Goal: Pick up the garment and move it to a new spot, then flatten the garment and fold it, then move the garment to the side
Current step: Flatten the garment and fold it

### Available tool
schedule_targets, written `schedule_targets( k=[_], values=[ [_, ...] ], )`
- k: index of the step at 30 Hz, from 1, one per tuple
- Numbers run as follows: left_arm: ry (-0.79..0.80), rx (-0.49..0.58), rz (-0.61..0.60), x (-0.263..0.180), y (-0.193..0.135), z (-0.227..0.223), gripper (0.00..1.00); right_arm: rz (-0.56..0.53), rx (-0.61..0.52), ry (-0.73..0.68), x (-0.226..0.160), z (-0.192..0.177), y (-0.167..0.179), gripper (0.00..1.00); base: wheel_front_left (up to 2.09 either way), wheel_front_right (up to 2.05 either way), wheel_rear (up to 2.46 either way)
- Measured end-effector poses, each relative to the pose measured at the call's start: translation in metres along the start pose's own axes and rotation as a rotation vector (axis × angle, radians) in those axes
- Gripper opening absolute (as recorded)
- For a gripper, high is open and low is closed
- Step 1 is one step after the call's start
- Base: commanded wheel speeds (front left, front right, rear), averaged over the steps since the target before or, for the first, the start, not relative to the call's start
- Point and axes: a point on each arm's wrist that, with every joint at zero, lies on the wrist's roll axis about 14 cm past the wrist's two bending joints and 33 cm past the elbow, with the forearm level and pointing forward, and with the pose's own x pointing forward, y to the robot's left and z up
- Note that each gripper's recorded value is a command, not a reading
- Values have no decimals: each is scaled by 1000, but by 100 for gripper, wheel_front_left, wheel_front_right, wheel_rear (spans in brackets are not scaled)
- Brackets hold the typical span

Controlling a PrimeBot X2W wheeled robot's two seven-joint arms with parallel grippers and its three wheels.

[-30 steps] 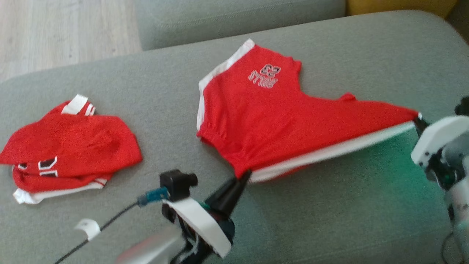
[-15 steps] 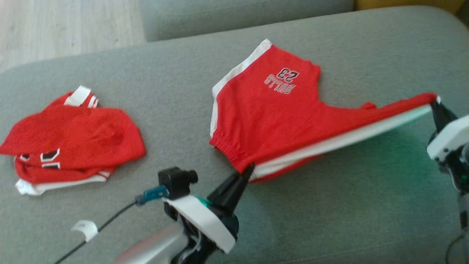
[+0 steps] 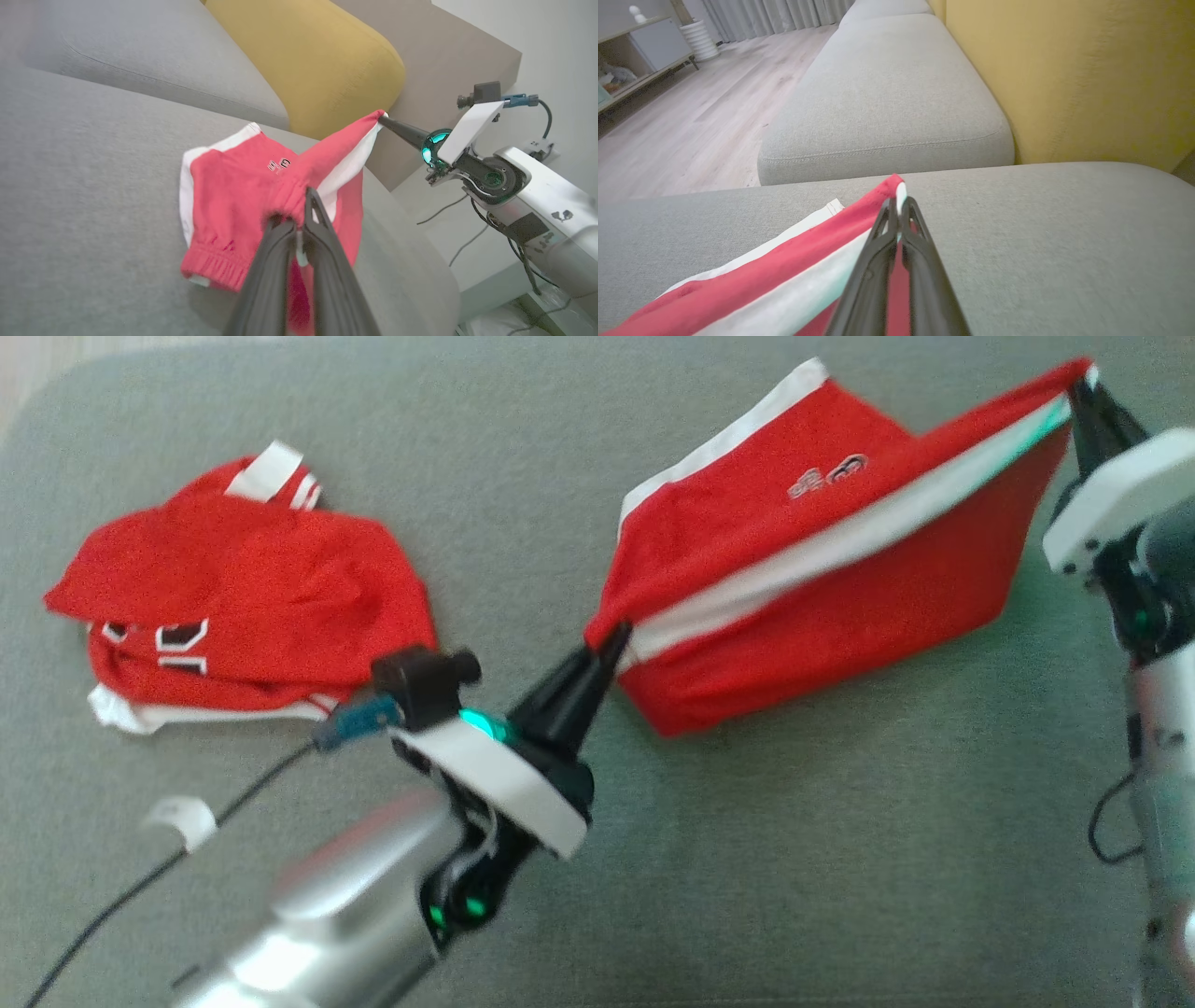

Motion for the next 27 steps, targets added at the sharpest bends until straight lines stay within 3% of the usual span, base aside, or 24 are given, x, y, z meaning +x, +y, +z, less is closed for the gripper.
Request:
schedule_targets(
  k=[6, 14, 20, 21, 22, 23, 24, 27],
  values=[
    [-9, 17, 82, 5, 41, 15, 0, 41, -72, 51, 52, -12, 26, 0, 0, 0, 0],
    [50, 44, 161, 5, 81, 2, 0, 92, -135, 105, 110, -36, 59, 0, 0, 0, 0],
    [66, 27, 196, 3, 95, -5, 0, 97, -157, 137, 127, -53, 66, 0, 0, 0, 0],
    [64, 30, 204, 2, 98, -5, 0, 93, -163, 135, 129, -54, 65, 13, 0, 0, 0],
    [60, 36, 211, 2, 100, -4, 0, 86, -154, 146, 130, -57, 63, 100, 0, 0, 0],
    [54, 46, 215, 2, 101, -2, 38, 81, -152, 152, 131, -58, 61, 100, 0, 0, 0],
    [47, 55, 219, 2, 103, 0, 100, 75, -145, 144, 131, -57, 59, 100, 0, 0, 0],
    [37, 67, 233, -1, 104, 3, 100, 58, -142, 116, 127, -52, 54, 100, 0, 0, 0]
  ],
)
